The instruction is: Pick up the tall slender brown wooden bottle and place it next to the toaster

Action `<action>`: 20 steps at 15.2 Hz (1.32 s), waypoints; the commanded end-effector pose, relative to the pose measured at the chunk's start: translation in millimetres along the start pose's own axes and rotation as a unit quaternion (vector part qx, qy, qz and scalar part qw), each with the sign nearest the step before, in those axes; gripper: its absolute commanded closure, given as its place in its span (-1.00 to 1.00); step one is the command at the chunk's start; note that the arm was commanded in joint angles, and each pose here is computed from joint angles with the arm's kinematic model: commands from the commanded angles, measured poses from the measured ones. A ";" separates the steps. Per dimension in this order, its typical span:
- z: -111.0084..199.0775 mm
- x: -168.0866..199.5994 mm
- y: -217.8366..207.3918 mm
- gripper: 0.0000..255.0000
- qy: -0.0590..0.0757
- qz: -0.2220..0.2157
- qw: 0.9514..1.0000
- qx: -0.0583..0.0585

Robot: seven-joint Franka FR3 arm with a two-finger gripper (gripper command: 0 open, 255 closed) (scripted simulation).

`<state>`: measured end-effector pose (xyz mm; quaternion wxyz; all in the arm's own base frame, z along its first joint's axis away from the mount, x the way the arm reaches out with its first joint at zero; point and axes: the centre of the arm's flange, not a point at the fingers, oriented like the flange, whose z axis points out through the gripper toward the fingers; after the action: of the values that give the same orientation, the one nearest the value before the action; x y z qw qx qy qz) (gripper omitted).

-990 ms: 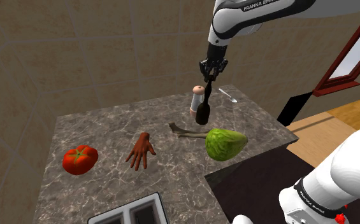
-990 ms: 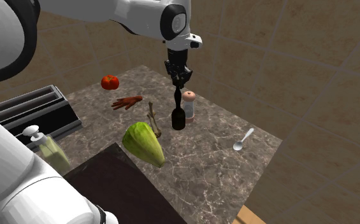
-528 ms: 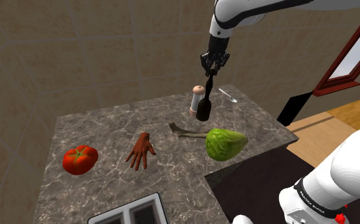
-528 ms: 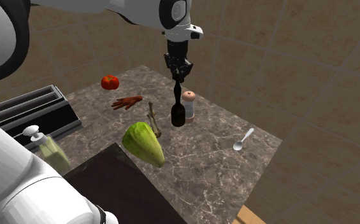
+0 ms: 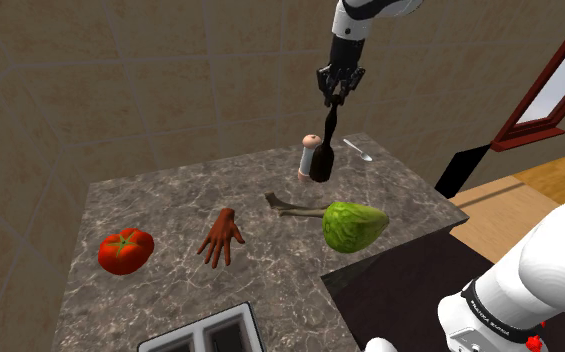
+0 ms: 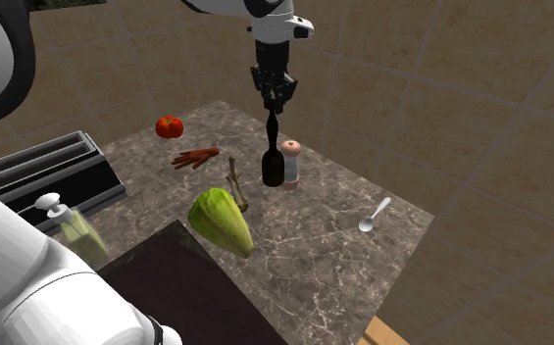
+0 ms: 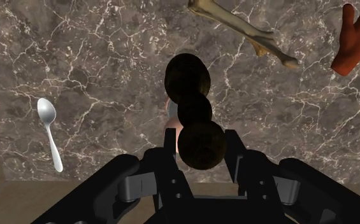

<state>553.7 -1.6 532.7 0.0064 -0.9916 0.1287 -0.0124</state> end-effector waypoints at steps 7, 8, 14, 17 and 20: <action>-43.2 2.6 0.0 1.00 0.000 0.000 1.000 0.000; -48.5 2.7 -0.1 1.00 0.000 0.000 1.000 0.000; -80.2 3.4 -0.6 1.00 0.000 0.000 1.000 0.000; -96.0 3.8 -0.9 1.00 0.000 0.000 1.000 0.000; -111.8 4.2 -1.1 1.00 0.000 0.000 1.000 0.000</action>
<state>556.3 -2.5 638.7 0.0064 -0.9916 0.1286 -0.0124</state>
